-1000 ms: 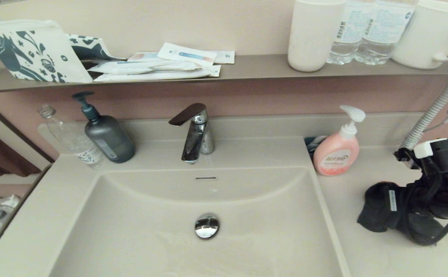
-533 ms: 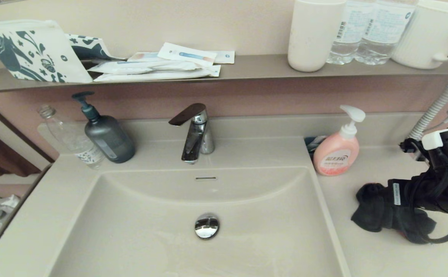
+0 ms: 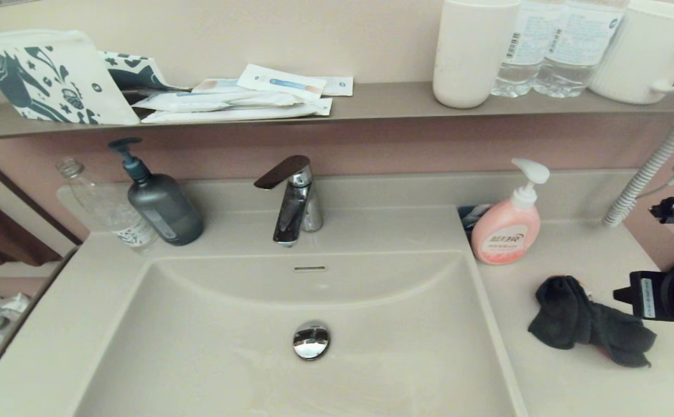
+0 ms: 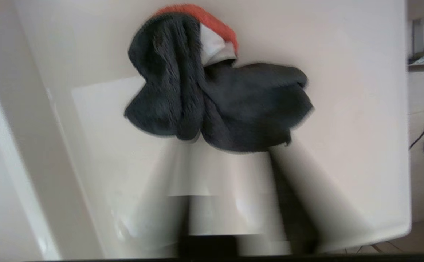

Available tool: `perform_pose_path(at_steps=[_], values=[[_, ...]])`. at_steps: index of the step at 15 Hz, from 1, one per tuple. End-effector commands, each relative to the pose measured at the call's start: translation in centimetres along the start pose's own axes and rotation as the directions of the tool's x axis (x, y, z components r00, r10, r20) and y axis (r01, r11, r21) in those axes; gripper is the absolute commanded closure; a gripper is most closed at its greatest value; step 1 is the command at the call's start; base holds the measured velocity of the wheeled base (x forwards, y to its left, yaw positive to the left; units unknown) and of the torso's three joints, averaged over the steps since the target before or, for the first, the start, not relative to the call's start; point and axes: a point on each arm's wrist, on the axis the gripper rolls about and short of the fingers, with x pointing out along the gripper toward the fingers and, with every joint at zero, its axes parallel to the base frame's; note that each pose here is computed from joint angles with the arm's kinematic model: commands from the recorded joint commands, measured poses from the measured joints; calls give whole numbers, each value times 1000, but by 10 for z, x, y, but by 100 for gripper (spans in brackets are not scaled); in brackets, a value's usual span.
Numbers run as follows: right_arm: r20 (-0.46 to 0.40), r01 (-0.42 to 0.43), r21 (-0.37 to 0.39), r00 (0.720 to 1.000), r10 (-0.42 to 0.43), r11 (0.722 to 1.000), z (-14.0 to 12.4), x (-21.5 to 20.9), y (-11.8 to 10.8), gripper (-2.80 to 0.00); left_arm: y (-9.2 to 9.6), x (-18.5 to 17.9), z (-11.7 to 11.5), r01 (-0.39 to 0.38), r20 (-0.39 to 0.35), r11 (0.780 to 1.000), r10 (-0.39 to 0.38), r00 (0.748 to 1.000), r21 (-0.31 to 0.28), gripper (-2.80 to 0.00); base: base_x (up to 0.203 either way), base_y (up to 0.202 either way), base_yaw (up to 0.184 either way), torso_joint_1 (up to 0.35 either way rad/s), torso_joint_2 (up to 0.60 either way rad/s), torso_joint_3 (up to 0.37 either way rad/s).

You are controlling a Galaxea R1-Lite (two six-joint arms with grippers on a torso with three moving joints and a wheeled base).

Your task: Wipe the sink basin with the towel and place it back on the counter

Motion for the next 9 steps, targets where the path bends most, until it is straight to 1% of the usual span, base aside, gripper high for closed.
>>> perform_pose_path(at_steps=[1, 4, 6, 7, 8, 9], values=[[42, -7, 12, 999, 6, 1000, -2, -17, -5, 0, 0, 0, 0, -1, -1, 1000, 1, 1000, -1, 0, 0, 0, 0, 0, 0, 0], [65, -4, 21, 998, 3, 1000, -11, -44, -16, 0, 0, 0, 0, -1, -1, 1000, 1, 1000, -1, 0, 0, 0, 0, 0, 0, 0], [79, 21, 38, 997, -24, 999, -23, -65, -28, 0, 0, 0, 0, -1, -1, 1000, 1, 1000, -1, 0, 0, 0, 0, 0, 0, 0], [87, 52, 42, 995, -56, 998, -30, -73, -34, 0, 0, 0, 0, -1, -1, 1000, 1, 1000, -1, 0, 0, 0, 0, 0, 0, 0], [106, 109, 41, 988, -113, 993, -35, -81, -41, 0, 0, 0, 0, -1, -1, 1000, 1, 1000, -1, 0, 0, 0, 0, 0, 0, 0], [142, 160, 54, 976, -166, 986, -40, -92, -46, 0, 0, 0, 0, -1, -1, 1000, 1, 1000, -1, 0, 0, 0, 0, 0, 0, 0]])
